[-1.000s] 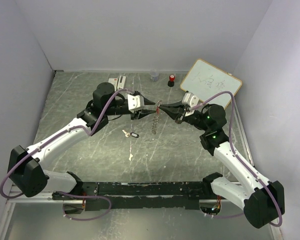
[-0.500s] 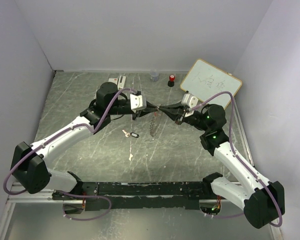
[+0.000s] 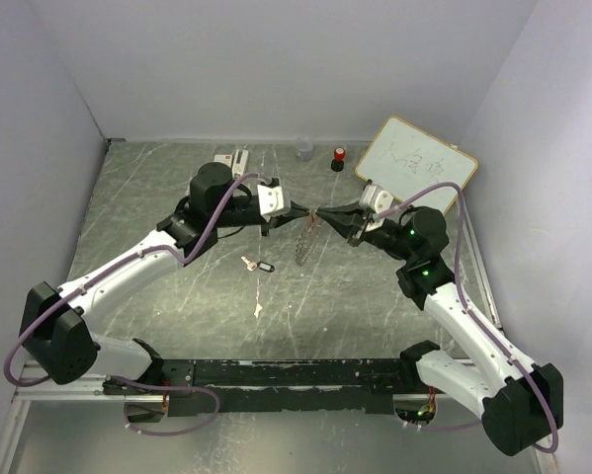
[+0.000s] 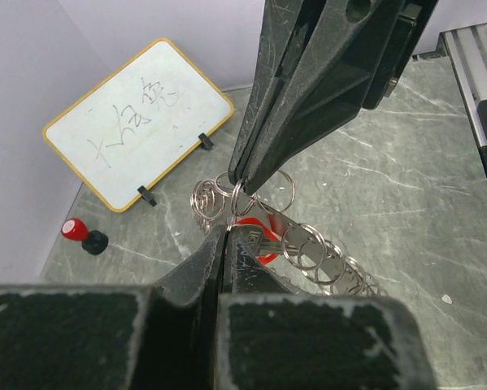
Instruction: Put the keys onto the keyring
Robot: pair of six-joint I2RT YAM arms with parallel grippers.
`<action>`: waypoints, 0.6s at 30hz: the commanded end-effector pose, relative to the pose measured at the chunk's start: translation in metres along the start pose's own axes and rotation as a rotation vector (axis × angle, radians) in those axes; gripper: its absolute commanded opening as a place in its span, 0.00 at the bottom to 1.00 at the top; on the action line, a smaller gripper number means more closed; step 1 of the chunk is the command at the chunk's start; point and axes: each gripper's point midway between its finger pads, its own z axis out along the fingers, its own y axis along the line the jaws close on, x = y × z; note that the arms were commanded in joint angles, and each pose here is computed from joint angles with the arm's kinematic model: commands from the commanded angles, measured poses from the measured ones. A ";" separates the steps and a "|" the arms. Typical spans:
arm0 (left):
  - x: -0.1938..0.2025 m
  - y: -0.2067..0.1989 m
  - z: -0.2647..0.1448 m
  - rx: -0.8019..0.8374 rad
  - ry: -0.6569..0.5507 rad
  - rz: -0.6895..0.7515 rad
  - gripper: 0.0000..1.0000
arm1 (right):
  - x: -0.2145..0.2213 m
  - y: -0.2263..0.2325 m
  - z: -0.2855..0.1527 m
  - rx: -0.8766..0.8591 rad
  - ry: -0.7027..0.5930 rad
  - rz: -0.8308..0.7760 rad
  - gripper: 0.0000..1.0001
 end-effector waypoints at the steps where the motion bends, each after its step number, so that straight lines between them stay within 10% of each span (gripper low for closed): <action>1: -0.028 0.018 -0.012 -0.103 -0.028 0.048 0.07 | -0.016 -0.006 -0.004 0.038 -0.023 -0.039 0.00; 18: -0.032 0.026 -0.015 -0.174 -0.017 0.052 0.07 | -0.022 -0.015 -0.006 0.123 -0.100 0.026 0.00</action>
